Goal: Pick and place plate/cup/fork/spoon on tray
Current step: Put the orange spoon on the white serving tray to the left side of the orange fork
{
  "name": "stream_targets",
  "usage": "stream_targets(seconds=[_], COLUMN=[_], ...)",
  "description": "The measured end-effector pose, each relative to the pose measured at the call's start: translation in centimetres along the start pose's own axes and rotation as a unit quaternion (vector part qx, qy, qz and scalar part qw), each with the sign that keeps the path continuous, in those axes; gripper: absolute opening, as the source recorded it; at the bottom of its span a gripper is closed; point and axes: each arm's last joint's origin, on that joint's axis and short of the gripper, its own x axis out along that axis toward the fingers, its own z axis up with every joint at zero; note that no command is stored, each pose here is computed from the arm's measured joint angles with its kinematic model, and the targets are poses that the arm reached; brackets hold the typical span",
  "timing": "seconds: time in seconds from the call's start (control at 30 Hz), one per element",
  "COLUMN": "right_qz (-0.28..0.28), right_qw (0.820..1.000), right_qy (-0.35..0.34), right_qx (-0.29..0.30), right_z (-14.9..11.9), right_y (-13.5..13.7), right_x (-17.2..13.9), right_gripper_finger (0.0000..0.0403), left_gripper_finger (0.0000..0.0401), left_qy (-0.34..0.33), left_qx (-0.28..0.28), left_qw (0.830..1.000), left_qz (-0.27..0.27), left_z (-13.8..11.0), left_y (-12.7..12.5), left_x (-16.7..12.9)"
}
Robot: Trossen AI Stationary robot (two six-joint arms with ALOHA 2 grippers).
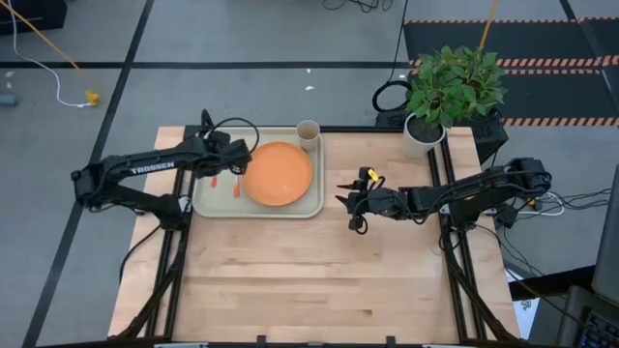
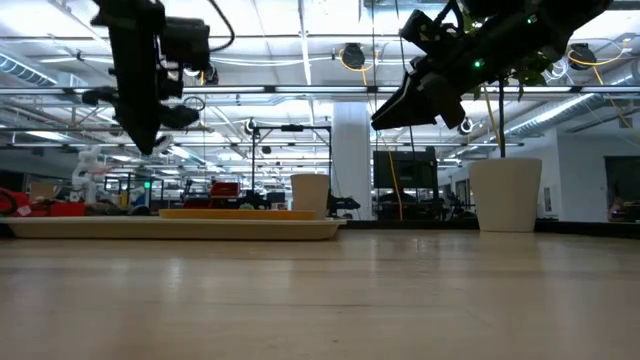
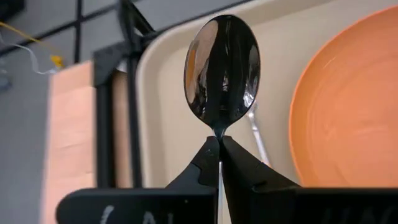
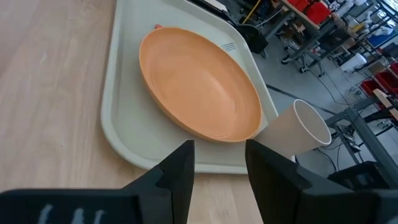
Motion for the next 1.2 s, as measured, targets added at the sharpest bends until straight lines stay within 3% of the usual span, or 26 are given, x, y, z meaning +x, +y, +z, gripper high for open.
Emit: stream_targets(seconds=[0.27,0.73,1.2], right_qz=[-0.001,-0.001,-0.001], right_qw=[1.0,1.0,1.0], right_qy=[-0.003,-0.003,-0.005], right_qx=[0.002,0.002,0.003], right_z=[0.1,0.1,0.1], right_y=[0.0,0.0,0.0], right_x=[0.0,0.0,0.0], right_gripper_finger=[0.0134,0.0134,0.0134], left_gripper_finger=[0.0005,0.0004,0.0022], left_qy=[0.014,0.045,0.054], left_qx=[-0.031,-0.088,-0.108], left_qw=[0.998,0.993,0.99], left_qz=[-0.054,-0.069,-0.072], left_z=[-0.4,-2.8,-3.3], left_y=[-0.1,1.7,2.9], left_x=[4.1,9.3,11.0])
